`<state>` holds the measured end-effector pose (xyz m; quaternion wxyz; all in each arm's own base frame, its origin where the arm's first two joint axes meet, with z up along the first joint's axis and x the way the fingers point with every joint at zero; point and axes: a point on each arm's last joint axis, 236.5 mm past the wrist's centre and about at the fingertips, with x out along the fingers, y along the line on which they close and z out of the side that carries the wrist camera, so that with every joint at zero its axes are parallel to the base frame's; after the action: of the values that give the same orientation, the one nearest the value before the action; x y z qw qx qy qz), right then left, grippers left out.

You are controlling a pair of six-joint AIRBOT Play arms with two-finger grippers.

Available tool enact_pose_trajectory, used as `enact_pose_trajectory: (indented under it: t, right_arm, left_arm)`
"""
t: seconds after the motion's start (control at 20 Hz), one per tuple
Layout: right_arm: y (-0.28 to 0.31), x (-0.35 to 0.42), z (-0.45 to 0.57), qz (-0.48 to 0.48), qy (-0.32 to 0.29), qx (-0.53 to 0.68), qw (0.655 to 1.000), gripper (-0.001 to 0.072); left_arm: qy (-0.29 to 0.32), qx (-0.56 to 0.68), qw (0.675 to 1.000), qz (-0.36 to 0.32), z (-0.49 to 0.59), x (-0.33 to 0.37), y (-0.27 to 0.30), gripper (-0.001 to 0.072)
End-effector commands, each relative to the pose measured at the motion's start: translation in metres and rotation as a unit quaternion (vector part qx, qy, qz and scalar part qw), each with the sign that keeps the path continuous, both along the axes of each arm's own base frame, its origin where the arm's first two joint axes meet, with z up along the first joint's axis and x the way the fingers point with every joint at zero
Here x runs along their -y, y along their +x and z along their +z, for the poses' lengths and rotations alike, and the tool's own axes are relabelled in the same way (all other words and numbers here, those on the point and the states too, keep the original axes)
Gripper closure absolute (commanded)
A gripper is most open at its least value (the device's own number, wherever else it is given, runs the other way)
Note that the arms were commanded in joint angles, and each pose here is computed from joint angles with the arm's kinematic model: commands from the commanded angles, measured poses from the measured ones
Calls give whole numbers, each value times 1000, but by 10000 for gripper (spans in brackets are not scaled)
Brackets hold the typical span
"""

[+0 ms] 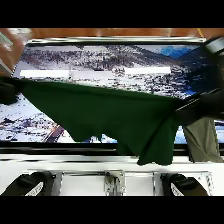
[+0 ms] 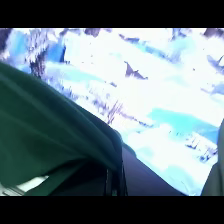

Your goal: Fold the shirts.

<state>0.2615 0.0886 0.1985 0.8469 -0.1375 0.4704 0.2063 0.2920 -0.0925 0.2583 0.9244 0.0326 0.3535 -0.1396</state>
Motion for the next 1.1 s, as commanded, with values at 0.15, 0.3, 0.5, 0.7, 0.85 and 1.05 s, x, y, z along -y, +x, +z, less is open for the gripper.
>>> enact_pose_trajectory:
  t: [0.15,0.3,0.5,0.7,0.85,1.05]
  right_arm:
    - [103,-31,-123,-29,42,23,998,647]
    - [175,-56,-151,-92,127,73,985,646]
    - [195,-80,-219,-193,225,-15,955,646]
    - [173,-53,-212,-156,167,-50,972,78]
    - [139,50,-166,-159,18,-55,986,79]
    - [20,142,-185,-283,33,-234,929,79]
  left_arm:
    - [-7,-136,989,59,-145,-2,3,672]
    - [-70,-159,984,45,-175,30,9,672]
    - [-111,-198,973,46,-206,52,17,671]
    - [-107,-220,968,49,-219,53,17,671]
    - [-105,-222,968,47,-218,53,15,671]
    - [-97,-241,965,45,-222,51,6,671]
